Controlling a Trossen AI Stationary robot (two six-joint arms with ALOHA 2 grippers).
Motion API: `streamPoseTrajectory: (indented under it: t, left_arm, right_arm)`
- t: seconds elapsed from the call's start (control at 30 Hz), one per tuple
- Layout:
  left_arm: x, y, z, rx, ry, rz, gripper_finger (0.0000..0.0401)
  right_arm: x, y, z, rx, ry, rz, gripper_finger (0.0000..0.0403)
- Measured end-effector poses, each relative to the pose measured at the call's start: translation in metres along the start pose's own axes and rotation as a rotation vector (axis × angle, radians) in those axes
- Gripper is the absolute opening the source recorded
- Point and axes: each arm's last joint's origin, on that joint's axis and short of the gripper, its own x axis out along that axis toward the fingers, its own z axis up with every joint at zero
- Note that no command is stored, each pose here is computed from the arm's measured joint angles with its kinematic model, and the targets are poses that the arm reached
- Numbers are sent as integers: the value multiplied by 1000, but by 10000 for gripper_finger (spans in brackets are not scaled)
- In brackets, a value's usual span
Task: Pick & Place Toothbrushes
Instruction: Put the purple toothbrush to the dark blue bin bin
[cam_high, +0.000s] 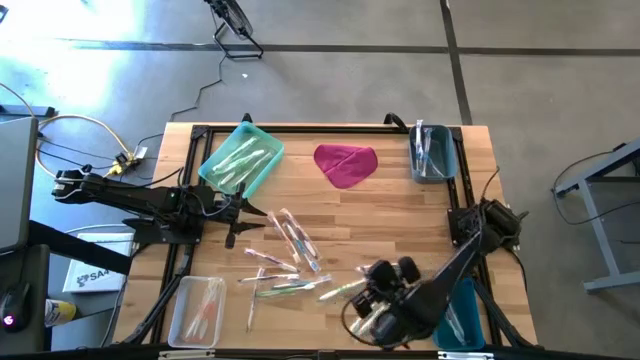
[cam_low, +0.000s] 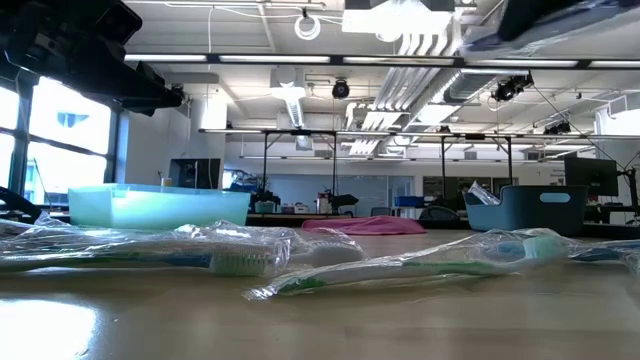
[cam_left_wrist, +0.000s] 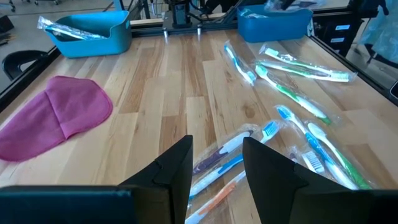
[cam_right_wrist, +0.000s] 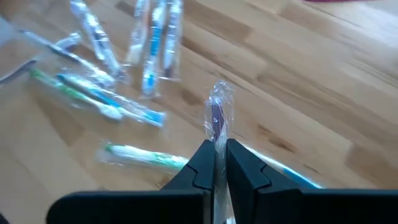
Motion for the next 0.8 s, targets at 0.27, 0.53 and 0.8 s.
streamPoseTrajectory:
  t: [0.27,0.53,0.8]
  left_arm:
    - [0,0,0,0,0,0,136]
    - [0,0,0,-1,0,0,136]
    - [0,0,0,-2,1,0,136]
  right_arm:
    - [-28,-28,-19,75,16,-155,13]
    - [-39,-33,-33,68,51,-153,13]
    - [-50,-35,-33,-123,-135,-19,13]
